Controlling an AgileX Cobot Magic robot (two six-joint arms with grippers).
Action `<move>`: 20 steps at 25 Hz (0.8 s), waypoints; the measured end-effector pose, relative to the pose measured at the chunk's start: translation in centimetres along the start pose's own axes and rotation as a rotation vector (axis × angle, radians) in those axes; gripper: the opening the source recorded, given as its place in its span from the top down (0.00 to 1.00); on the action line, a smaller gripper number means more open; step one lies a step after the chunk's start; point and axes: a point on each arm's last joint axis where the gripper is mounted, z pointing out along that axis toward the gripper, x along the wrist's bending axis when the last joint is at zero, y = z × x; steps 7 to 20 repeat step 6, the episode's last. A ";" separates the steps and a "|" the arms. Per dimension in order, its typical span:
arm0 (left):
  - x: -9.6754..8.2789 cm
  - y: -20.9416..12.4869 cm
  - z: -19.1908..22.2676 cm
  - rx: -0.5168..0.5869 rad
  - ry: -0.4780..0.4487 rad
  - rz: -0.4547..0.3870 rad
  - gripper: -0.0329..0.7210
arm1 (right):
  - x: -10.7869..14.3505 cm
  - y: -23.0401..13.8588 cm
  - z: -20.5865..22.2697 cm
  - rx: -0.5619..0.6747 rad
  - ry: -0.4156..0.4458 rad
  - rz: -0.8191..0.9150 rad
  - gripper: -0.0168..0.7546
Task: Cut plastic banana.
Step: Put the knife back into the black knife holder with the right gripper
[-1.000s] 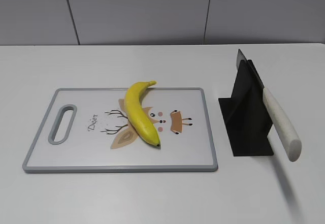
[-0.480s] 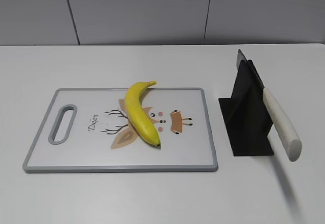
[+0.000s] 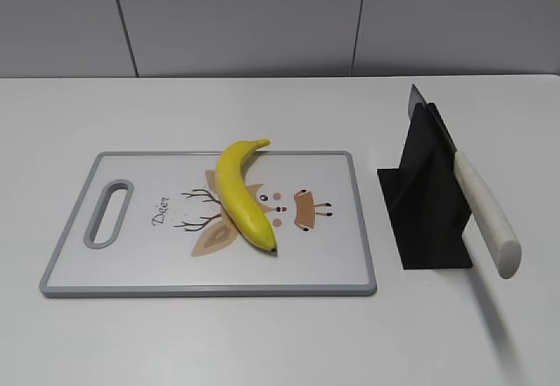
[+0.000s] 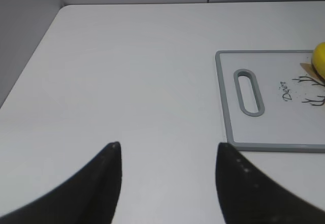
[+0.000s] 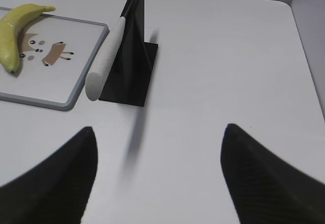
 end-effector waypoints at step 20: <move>0.0 0.0 0.0 0.000 0.000 0.000 0.20 | 0.0 0.0 0.0 0.000 0.000 0.000 0.22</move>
